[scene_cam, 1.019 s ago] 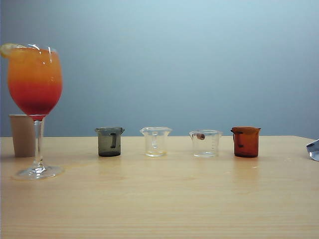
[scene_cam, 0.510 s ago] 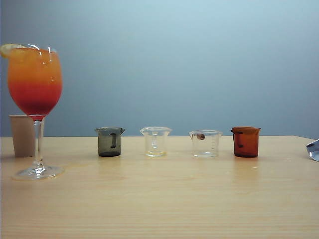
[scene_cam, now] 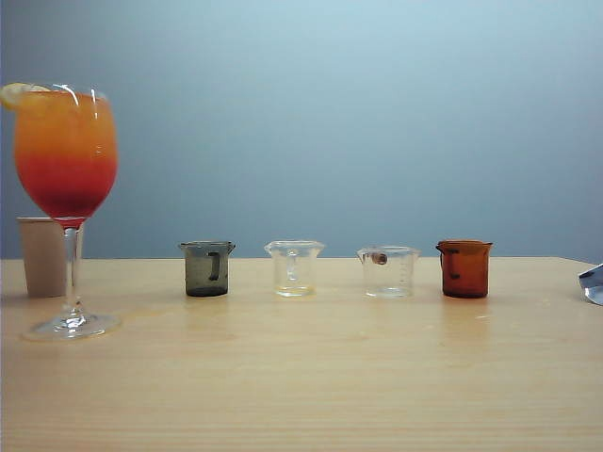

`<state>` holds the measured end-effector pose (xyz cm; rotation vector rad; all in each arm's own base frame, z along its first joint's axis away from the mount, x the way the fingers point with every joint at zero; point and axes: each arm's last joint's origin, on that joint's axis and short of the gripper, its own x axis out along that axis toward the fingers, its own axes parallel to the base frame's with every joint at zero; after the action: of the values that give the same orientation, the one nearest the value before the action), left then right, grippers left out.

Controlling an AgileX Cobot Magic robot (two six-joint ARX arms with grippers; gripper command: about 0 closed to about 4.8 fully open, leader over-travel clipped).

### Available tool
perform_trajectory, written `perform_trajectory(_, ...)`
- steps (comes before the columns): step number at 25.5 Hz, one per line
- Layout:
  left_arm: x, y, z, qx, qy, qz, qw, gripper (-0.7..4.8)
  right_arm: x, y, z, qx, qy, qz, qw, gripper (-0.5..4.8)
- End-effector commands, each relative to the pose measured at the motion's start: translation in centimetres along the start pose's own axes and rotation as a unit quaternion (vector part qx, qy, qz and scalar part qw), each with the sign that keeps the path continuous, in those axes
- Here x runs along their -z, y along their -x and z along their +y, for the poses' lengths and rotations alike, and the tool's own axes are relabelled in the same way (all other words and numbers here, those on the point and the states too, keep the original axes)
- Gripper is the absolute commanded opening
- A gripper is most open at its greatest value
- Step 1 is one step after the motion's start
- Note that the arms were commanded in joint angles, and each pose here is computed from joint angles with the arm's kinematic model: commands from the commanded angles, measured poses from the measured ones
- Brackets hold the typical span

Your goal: Pick up the lemon slice from the paper cup on the left and carefully insert it into the rim of the goblet.

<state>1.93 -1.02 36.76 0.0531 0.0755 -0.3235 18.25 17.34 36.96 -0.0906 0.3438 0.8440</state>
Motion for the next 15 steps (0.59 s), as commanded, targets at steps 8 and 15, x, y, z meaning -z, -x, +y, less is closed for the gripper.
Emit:
perform_trajectory(8, 5.3, -1.4, 0.7, -0.083, 0.11, -0.026, 0.99, -0.05, 6.1, 4.2, -2.2, 0.098, -0.057, -0.021, 0.993, -0.05)
perform_trajectory(15, 9.5, -3.5, 1.8, -0.14, 0.187, -0.009, 0.972, -0.05, 9.1, 5.5, -3.4, 0.136, -0.08, -0.039, 0.987, -0.05)
